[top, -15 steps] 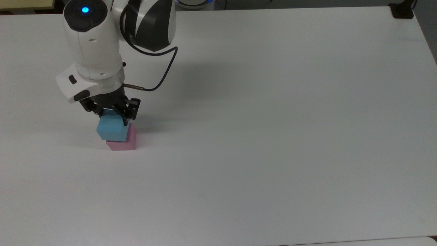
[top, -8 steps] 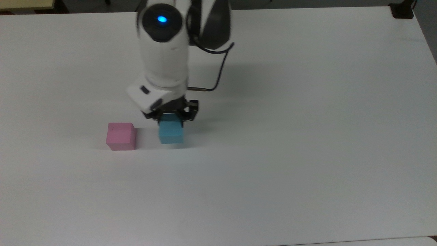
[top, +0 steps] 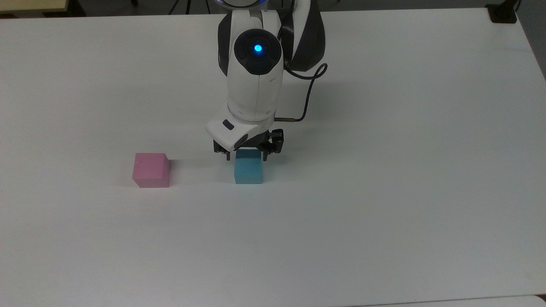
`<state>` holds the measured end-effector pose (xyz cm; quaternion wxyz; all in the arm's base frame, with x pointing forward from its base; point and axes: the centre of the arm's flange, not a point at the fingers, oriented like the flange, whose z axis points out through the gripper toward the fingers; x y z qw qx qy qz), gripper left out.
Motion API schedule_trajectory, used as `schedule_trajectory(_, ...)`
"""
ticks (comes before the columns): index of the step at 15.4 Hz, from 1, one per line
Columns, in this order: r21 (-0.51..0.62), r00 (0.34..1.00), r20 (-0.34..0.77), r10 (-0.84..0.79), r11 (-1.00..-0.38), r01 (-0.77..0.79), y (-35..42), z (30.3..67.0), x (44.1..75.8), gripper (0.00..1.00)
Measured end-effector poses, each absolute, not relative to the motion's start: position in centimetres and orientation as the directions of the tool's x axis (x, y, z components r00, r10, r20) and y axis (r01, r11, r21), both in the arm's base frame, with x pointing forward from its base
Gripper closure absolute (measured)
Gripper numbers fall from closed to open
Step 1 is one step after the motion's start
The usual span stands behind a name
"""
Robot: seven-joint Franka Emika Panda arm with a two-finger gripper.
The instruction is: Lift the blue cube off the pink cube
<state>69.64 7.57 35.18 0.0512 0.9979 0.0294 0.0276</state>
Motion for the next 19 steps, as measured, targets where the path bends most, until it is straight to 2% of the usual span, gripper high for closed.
schedule_trajectory(2, 0.104, 0.997, 0.055, 0.061, -0.993, 0.055, 7.5, 35.4, 69.7, 0.00)
schedule_trajectory(6, 0.097, 0.996, 0.070, 0.048, -0.994, 0.041, 7.0, 39.0, 69.2, 0.00)
schedule_trajectory(9, 0.084, 0.999, 0.039, 0.018, -0.996, 0.015, 5.6, 45.5, 67.0, 0.00)
schedule_trajectory(13, 0.056, 0.999, -0.016, -0.041, -0.998, -0.040, 2.0, 54.3, 62.1, 0.00)
schedule_trajectory(16, 0.042, 0.996, -0.017, -0.090, -0.995, -0.089, -1.2, 57.2, 60.2, 0.00)
schedule_trajectory(19, 0.032, 0.994, -0.008, -0.110, -0.994, -0.109, -2.7, 57.9, 59.7, 0.00)
